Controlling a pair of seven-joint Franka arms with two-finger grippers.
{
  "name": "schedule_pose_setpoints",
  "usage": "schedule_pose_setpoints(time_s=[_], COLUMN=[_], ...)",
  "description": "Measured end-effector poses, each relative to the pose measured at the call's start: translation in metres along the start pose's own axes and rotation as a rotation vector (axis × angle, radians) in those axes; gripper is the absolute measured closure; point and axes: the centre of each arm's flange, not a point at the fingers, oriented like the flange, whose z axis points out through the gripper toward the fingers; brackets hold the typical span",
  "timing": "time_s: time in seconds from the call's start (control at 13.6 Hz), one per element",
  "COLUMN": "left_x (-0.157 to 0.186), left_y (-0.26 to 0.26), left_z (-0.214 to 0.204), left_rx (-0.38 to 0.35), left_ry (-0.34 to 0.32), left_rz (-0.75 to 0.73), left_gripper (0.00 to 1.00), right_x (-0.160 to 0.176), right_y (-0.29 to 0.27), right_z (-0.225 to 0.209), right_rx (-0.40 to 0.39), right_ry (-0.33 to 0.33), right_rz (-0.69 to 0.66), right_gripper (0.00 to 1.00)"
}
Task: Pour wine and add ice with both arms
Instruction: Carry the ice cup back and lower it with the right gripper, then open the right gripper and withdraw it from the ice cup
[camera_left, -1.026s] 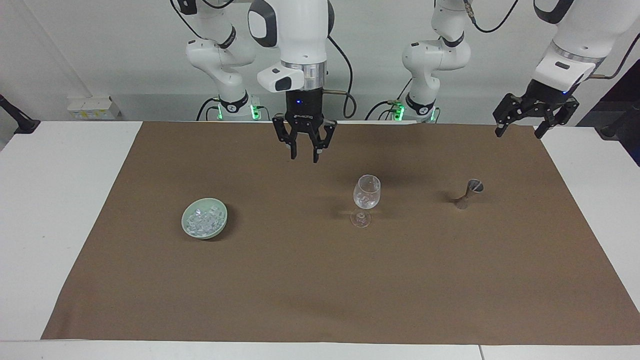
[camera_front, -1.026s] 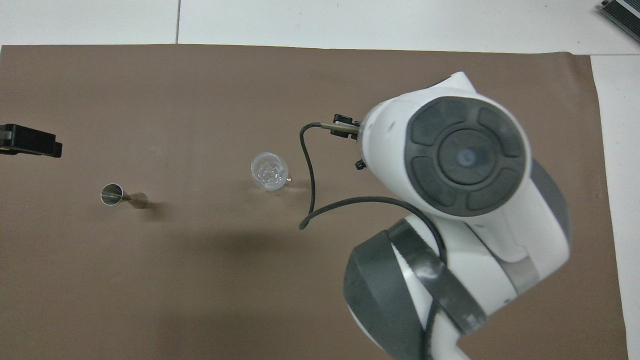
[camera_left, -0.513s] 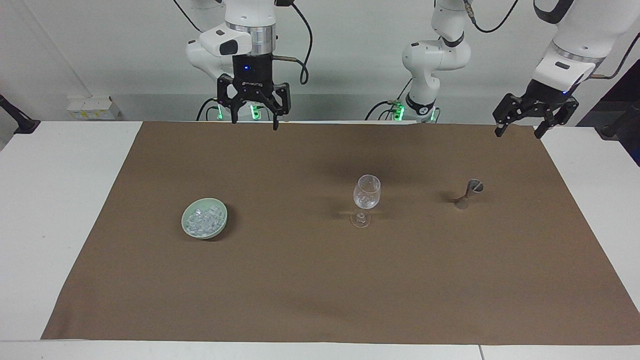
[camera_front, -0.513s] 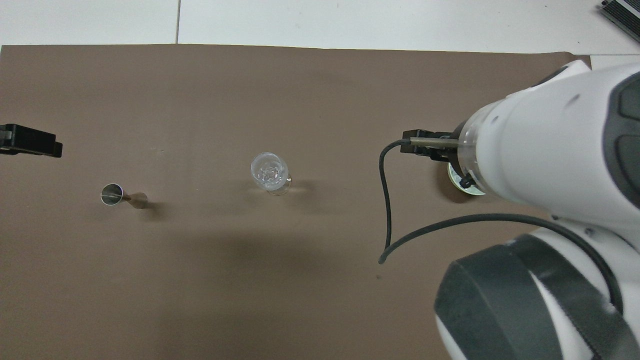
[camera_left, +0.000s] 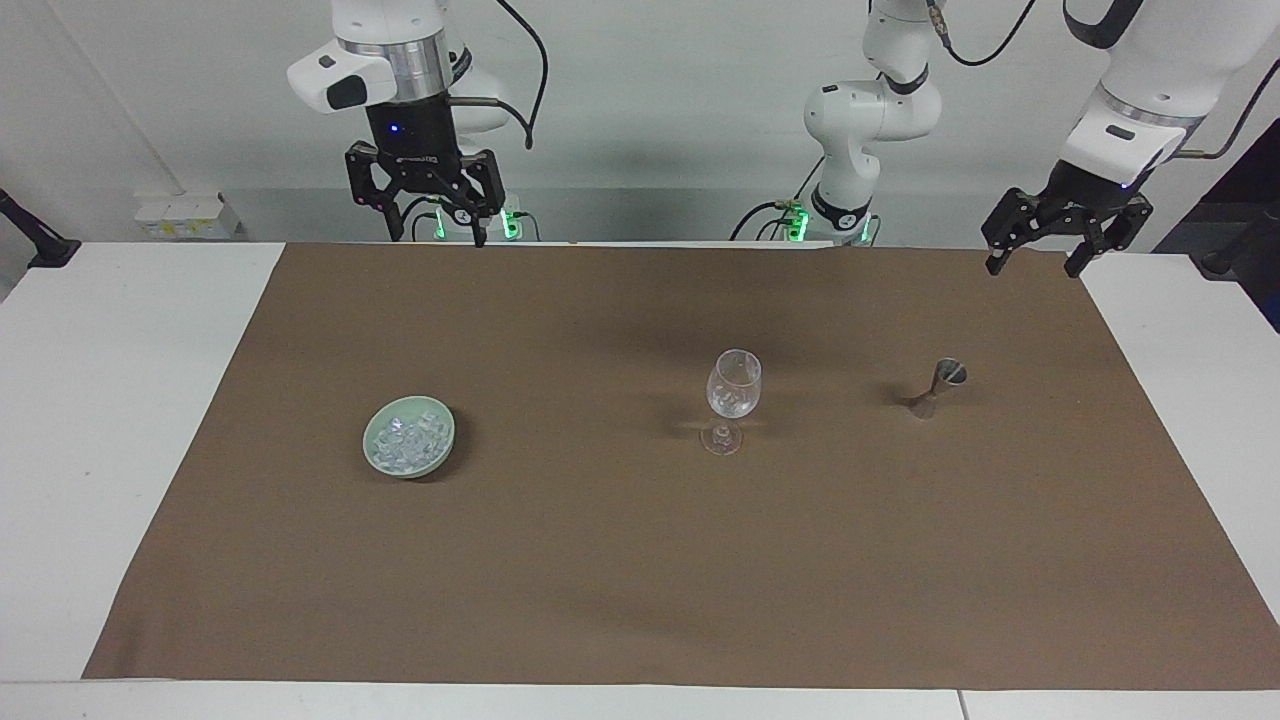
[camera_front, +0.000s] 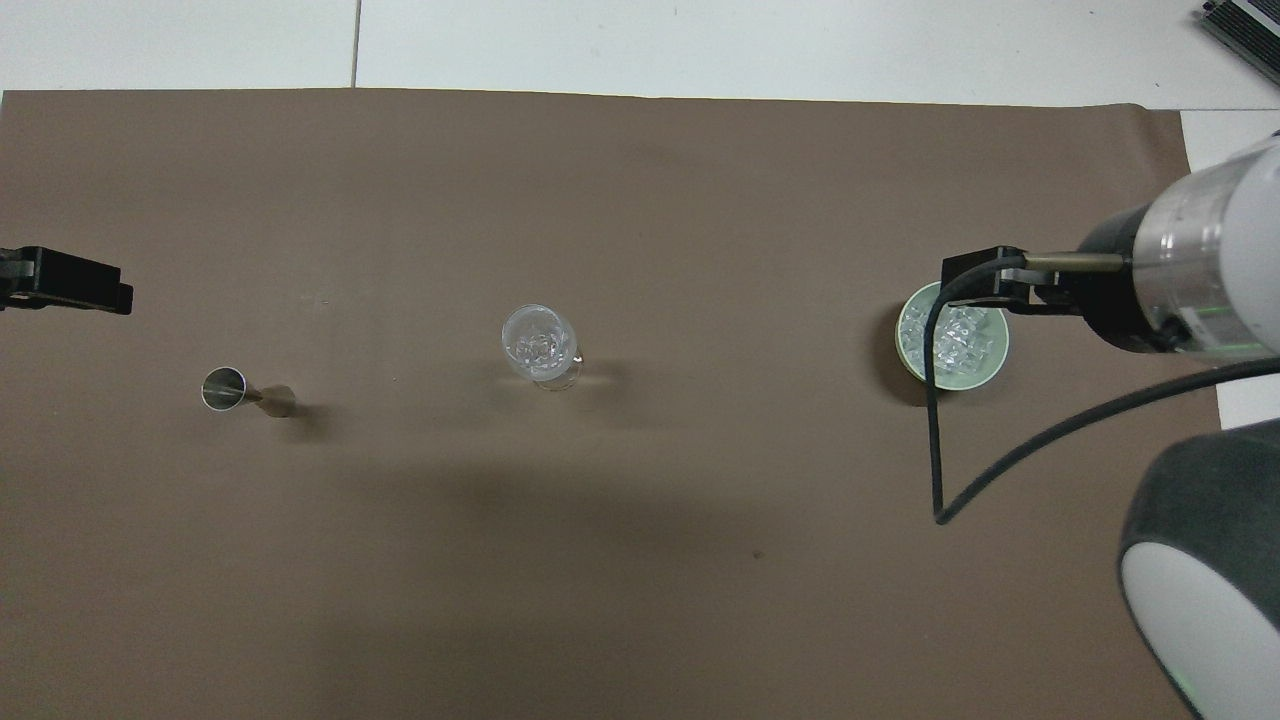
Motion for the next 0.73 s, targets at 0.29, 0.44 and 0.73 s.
schedule_pose_setpoints(time_s=[0.29,0.44,0.73], left_x=[0.0,0.0,0.0], left_y=[0.001,0.001,0.0], left_z=[0.0,0.0,0.0], left_rx=[0.0,0.0,0.0], left_ry=[0.0,0.0,-0.001], left_rz=[-0.002,-0.002,-0.007], left_gripper=[0.0,0.0,0.0], right_x=[0.006,0.01,0.014], right_y=[0.027,0.045,0.064], right_z=[0.012,0.016,0.017], right_rx=[-0.015,-0.008,0.049], right_ry=[-0.027,-0.037,-0.055], right_rz=[-0.028,-0.052,-0.048], right_gripper=[0.0,0.0,0.0])
